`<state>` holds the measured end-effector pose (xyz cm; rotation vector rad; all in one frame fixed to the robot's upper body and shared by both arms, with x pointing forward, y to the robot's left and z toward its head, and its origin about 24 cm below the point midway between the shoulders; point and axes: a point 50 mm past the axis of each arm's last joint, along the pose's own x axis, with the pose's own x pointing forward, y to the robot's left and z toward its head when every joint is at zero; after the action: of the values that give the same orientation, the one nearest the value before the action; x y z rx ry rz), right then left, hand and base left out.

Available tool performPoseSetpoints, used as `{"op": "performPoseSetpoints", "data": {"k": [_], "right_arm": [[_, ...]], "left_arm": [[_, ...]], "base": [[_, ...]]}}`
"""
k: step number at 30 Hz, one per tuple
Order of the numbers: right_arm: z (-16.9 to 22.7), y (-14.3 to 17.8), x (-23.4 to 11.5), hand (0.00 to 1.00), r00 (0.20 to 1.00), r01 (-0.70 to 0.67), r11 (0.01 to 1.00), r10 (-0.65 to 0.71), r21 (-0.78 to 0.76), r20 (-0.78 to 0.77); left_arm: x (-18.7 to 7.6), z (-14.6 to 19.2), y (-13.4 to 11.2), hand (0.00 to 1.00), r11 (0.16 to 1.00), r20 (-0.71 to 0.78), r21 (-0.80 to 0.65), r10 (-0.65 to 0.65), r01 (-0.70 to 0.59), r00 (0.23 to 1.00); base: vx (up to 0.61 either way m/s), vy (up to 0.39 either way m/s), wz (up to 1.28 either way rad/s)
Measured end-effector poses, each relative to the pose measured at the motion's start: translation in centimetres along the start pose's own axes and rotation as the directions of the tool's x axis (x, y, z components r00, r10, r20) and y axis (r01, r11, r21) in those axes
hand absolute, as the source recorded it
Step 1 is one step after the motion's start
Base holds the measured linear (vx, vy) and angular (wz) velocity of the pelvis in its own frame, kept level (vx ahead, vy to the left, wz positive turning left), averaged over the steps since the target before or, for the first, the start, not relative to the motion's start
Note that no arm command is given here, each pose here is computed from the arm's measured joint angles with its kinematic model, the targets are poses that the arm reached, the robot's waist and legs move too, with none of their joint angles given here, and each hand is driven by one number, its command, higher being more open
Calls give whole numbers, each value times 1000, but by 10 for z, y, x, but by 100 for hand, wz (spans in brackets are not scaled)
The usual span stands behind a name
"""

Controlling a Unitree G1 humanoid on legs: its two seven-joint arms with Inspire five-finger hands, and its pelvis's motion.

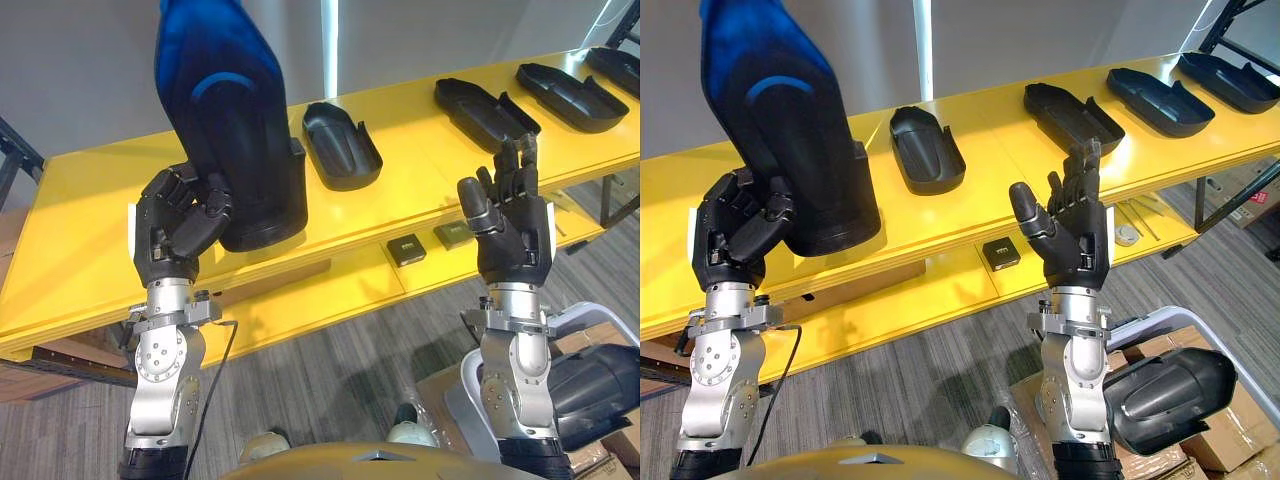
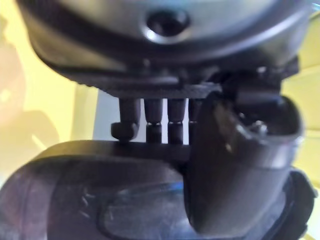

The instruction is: Walk over and take three plastic housings, then place them on the shelf

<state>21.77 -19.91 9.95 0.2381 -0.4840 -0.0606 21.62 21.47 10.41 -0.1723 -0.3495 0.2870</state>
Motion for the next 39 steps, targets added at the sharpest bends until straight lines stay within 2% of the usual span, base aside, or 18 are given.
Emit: {"op": "performPoseSetpoints", "data": {"k": [5, 8, 14, 17, 20, 23, 25, 27, 28, 30, 32, 36, 39], "right_arm": [[-16, 14, -12, 100, 994, -39, 999, 41, 13, -103], [-22, 20, -19, 100, 987, -62, 997, 67, 38, -148], [-33, 31, -33, 100, 965, -114, 991, 128, 72, -229], [-38, 43, -40, 100, 944, -174, 981, 190, 83, -268], [-51, 45, -49, 100, 914, -188, 979, 205, 82, -349], [-77, 30, -71, 100, 844, -177, 984, 163, 22, -510], [-99, 8, -103, 100, 743, -185, 980, 96, -65, -662], [-108, -6, -123, 100, 675, -215, 969, 58, -121, -736], [-112, -18, -147, 100, 606, -231, 960, 12, -161, -795], [-112, -28, -165, 100, 552, -240, 953, -22, -184, -834], [-112, -29, -167, 100, 550, -238, 953, -27, -187, -835], [-112, -24, -153, 100, 614, -242, 951, -3, -192, -789], [-114, -18, -147, 100, 629, -254, 949, 17, -185, -778]], "left_arm": [[24, -18, 28, 0, 974, -70, -9, 224, -225, 972], [44, -19, 49, 0, 942, -69, 47, 336, -333, 939], [79, -3, 60, 0, 938, -35, 75, 343, -339, 939], [96, -4, 61, 0, 953, -103, 39, 303, -300, 948], [103, -15, 60, 0, 963, -197, -10, 261, -268, 945], [103, -25, 70, 0, 964, -285, 45, 264, -262, 922], [113, -28, 76, 0, 957, -348, 38, 283, -288, 894], [116, -26, 82, 0, 951, -356, 45, 301, -305, 885], [118, -26, 84, 0, 950, -364, 54, 307, -309, 879], [121, -21, 88, 0, 949, -359, 65, 311, -309, 880], [125, -13, 91, 0, 951, -338, 75, 307, -299, 890], [133, -5, 97, 0, 948, -335, 107, 319, -301, 886], [133, -3, 105, 0, 939, -340, 134, 344, -317, 875]], "base": [[-34, -46, -9], [-51, -49, -15], [-19, -22, -9], [0, 0, 0], [0, 0, 0], [0, 0, 0], [0, 0, 0], [-15, -13, 5], [-9, -11, 8], [-28, -15, 10], [-68, -25, 10], [-70, -14, 9], [-27, -4, 3]]}}
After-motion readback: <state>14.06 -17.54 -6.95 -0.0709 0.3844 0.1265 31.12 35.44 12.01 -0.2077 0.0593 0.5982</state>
